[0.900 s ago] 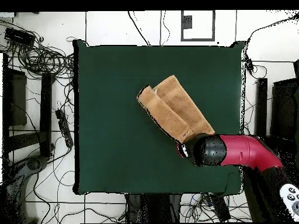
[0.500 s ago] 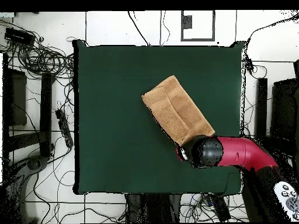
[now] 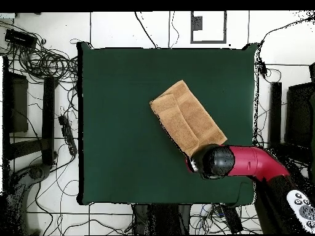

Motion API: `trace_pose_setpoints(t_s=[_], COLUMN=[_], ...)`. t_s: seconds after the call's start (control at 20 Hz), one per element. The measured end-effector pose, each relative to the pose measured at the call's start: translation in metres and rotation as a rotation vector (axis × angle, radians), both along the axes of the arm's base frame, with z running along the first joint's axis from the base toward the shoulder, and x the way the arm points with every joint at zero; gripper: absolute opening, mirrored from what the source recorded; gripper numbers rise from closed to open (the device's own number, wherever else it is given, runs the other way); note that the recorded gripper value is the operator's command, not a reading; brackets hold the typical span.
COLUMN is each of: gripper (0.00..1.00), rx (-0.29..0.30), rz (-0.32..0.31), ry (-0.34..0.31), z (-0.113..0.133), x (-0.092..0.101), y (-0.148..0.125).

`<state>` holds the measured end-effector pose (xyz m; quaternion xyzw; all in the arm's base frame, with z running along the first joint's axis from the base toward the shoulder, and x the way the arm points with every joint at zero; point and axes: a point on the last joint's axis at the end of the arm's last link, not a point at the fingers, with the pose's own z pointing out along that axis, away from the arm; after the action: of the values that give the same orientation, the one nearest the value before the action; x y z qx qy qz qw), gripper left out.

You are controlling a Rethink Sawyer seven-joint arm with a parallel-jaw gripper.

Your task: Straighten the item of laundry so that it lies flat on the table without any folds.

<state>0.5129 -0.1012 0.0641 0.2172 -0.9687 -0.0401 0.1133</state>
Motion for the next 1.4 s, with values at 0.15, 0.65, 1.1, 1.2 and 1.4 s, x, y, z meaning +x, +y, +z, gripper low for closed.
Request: trace_pose_setpoints(t_s=[0.15, 0.65, 1.1, 1.2, 1.4], gripper=[0.00, 1.00, 1.00, 1.00, 1.00], rx=[-0.004, -0.036, -0.059, -0.062, -0.074], rz=[-0.004, 0.022, 0.063, 0.066, 0.068], ry=[-0.001, -0.008, -0.035, -0.037, -0.043], z=[0.001, 0.001, -0.001, 0.000, 0.001], x=[0.000, 0.003, 0.007, 0.008, 0.015], y=[-0.003, 0.009, 0.034, 0.036, 0.040])
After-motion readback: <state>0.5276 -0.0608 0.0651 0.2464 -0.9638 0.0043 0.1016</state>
